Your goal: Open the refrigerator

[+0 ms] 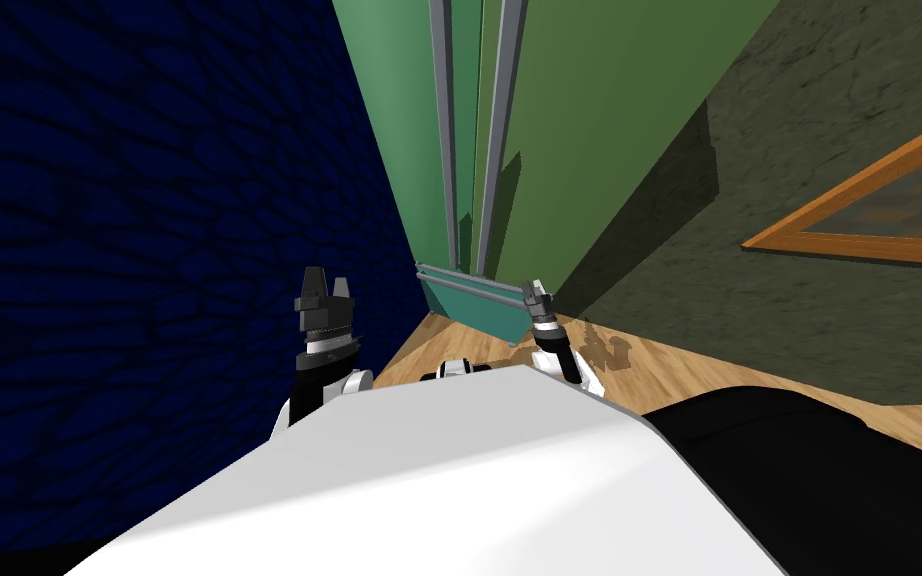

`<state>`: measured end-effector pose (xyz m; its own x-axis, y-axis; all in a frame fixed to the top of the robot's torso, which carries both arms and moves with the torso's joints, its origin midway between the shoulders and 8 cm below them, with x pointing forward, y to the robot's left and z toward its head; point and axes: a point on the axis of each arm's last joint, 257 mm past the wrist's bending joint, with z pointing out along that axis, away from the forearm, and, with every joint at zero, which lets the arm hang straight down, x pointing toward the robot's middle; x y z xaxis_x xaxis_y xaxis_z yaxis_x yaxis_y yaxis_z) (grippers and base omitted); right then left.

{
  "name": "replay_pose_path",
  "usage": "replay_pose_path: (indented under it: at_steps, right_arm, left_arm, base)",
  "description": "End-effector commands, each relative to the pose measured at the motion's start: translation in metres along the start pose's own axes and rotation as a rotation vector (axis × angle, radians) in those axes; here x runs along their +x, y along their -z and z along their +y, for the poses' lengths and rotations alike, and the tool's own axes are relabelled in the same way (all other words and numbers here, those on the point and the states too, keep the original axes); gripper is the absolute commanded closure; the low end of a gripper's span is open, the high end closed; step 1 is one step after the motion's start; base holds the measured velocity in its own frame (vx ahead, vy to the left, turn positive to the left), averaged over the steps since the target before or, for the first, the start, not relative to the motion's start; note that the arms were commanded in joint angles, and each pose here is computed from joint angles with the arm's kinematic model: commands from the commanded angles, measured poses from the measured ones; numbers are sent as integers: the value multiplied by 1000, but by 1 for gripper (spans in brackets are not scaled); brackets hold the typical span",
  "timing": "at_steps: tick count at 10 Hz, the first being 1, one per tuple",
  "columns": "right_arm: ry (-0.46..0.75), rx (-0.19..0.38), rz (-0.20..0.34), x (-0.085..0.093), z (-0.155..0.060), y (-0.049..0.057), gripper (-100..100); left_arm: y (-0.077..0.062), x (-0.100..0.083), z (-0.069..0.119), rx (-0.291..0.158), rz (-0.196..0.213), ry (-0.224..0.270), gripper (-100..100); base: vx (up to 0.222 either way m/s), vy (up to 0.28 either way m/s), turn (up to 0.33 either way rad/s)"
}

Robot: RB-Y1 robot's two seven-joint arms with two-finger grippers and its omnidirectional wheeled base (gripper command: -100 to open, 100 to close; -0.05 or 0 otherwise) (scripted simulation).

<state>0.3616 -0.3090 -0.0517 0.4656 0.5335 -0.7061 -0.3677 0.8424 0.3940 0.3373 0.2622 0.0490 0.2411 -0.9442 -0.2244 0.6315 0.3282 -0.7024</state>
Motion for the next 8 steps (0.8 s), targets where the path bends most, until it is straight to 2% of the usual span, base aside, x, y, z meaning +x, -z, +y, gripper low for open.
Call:
replay_pose_path:
  at_steps: [1,5,6,8]
  right_arm:
    - [82,-4,3,2,-4,3,-100]
    - [176,-6,5,4,-9,7,-100]
    - [220,-6,7,6,-13,11,-100]
    - [258,-6,7,6,-13,11,-100]
  left_arm:
    - [0,0,0,0,0,0,0]
    - [0,0,0,0,0,0,0]
    - [0,0,0,0,0,0,0]
    - [0,0,0,0,0,0,0]
  base:
    - [33,17,61]
    - [30,10,34]
    - [39,11,88]
    - [30,10,28]
